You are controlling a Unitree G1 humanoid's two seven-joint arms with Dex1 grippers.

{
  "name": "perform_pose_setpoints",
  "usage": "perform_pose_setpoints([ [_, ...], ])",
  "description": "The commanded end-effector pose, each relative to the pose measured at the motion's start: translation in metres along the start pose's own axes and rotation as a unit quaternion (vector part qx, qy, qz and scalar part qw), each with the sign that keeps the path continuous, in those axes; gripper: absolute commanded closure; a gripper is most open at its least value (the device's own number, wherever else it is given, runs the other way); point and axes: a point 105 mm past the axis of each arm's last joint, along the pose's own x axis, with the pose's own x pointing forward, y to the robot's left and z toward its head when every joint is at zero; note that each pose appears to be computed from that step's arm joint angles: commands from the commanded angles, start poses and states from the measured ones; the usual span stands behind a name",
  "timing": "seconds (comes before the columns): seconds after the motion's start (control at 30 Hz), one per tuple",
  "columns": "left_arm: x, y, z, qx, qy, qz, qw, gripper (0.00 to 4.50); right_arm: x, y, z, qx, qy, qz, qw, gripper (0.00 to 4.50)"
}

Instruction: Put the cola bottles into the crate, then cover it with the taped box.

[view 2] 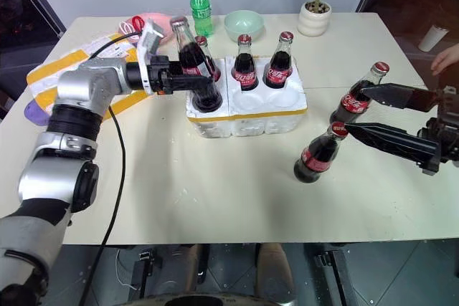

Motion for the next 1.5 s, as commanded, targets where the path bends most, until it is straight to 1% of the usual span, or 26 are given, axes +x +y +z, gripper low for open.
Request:
perform_pose_setpoints([
  [0.03, 0.0, -0.005, 0.012, 0.068, -0.002, -0.012, 0.998, 1.65, -0.005, 0.004, 0.009, -0.022, -0.017, -0.009, 1.0, 0.0],
  [0.13, 0.009, -0.012, -0.004, 0.075, 0.014, -0.028, 0.997, 1.65, -0.003, -0.002, 0.001, -0.025, -0.003, -0.024, 0.999, 0.0],
  [0.2, 0.012, -0.015, -0.012, 0.078, 0.021, -0.036, 0.996, 0.61, -0.001, -0.007, -0.008, -0.03, 0.016, -0.036, 0.999, 0.0],
  [0.27, 0.012, -0.016, -0.014, 0.077, 0.021, -0.033, 0.996, 0.05, -0.001, -0.011, -0.014, -0.031, 0.021, -0.047, 0.998, 0.0],
  [0.4, 0.002, -0.019, -0.006, 0.085, 0.01, -0.031, 0.996, 0.05, -0.002, -0.02, -0.02, -0.04, 0.022, -0.077, 0.996, 0.0],
  [0.5, -0.022, -0.029, 0.017, 0.074, -0.017, -0.048, 0.996, 0.05, -0.009, -0.02, -0.026, -0.047, 0.024, -0.1, 0.994, 0.0],
  [0.57, -0.041, -0.047, 0.032, 0.052, -0.03, -0.087, 0.994, 0.05, -0.015, -0.015, -0.034, -0.049, 0.034, -0.109, 0.992, 0.0],
  [0.6, -0.053, -0.061, 0.04, 0.039, -0.035, -0.115, 0.992, 0.05, -0.019, -0.011, -0.04, -0.041, 0.037, -0.116, 0.992, 0.0],
  [0.7, -0.078, -0.098, 0.048, 0.006, -0.027, -0.177, 0.984, 0.05, -0.025, 0.0, -0.061, -0.006, 0.039, -0.133, 0.99, 0.0],
  [0.77, -0.079, -0.114, 0.035, 0.003, 0.011, -0.185, 0.983, 0.05, -0.022, 0.013, -0.079, 0.022, 0.04, -0.139, 0.989, 0.0],
  [0.87, -0.073, -0.127, 0.005, 0.023, 0.062, -0.181, 0.981, 0.05, -0.009, 0.027, -0.098, 0.04, 0.037, -0.151, 0.987, 0.0],
  [0.93, -0.063, -0.126, -0.007, 0.024, 0.066, -0.166, 0.984, 0.05, -0.002, 0.03, -0.108, 0.054, 0.029, -0.161, 0.985, 0.0],
  [1.03, -0.045, -0.119, -0.022, 0.04, 0.059, -0.135, 0.988, 0.05, 0.006, 0.024, -0.122, 0.075, 0.015, -0.179, 0.981, 0.0],
  [1.23, -0.025, -0.114, -0.028, 0.037, 0.031, -0.12, 0.992, 0.05, 0.023, 0.007, -0.135, 0.097, -0.004, -0.181, 0.979, 0.0],
  [1.33, -0.023, -0.114, -0.026, 0.034, 0.024, -0.122, 0.992, 0.05, 0.033, 0.001, -0.138, 0.115, -0.018, -0.171, 0.978, 0.0],
  [1.5, -0.023, -0.111, -0.022, 0.034, 0.017, -0.117, 0.992, 0.05, 0.046, -0.016, -0.151, 0.115, -0.008, -0.183, 0.976, 0.0],
])
